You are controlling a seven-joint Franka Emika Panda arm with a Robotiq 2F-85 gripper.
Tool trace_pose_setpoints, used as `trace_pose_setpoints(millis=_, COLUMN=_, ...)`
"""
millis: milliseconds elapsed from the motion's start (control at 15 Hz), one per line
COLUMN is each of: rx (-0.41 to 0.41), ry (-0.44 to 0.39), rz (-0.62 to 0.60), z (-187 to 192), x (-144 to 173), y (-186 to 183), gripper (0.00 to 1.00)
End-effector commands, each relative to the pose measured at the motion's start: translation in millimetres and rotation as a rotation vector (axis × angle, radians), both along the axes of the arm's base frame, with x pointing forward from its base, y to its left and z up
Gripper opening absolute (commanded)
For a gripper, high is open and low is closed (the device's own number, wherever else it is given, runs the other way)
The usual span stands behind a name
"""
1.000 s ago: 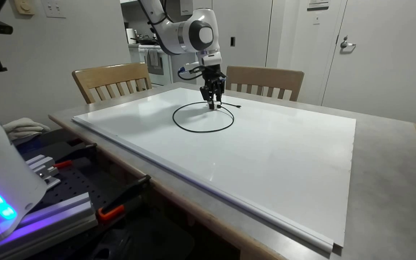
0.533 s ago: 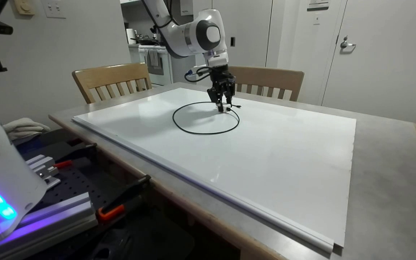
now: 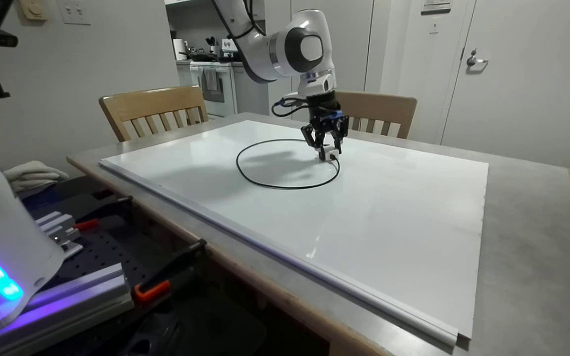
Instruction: Straighten the charger
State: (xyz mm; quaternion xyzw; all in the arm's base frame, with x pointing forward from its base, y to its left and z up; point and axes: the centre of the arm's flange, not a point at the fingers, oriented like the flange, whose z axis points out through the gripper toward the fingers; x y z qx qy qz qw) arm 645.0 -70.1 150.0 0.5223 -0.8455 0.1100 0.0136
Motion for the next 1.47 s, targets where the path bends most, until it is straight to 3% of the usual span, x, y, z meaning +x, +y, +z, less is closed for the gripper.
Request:
trace_pose_setpoints(millis=0, rx=0.018, ry=-0.035, rz=-0.172, z=-23, x=-37, y=-42, gripper=0.27)
trace_pose_setpoints(millis=67, rx=0.016, ry=-0.042, rz=-0.096, z=0, x=-7, y=-13, gripper=0.27)
trace_pose_setpoints(millis=133, rx=0.016, ry=-0.046, rz=-0.104, z=1, x=-8, y=-17, gripper=0.52)
trace_pose_setpoints(millis=267, rx=0.015, ry=-0.045, rz=-0.105, z=1, x=-8, y=-18, gripper=0.52)
trace_pose_setpoints(millis=333, rx=0.015, ry=-0.045, rz=-0.103, z=1, x=-8, y=-16, gripper=0.27)
trace_pose_setpoints(millis=667, rx=-0.014, ry=-0.027, rz=-0.256, z=-17, x=-13, y=-53, gripper=0.27)
trace_pose_setpoints(millis=1133, rx=-0.086, ry=-0.106, rz=-0.644, z=-26, x=-33, y=-121, gripper=0.27)
trace_pose_setpoints(millis=1333, rx=-0.061, ry=-0.144, rz=-0.796, z=-27, x=-46, y=-134, gripper=0.27)
trace_pose_setpoints(millis=1400, rx=-0.059, ry=-0.148, rz=-0.711, z=-2, x=-31, y=-119, gripper=0.27)
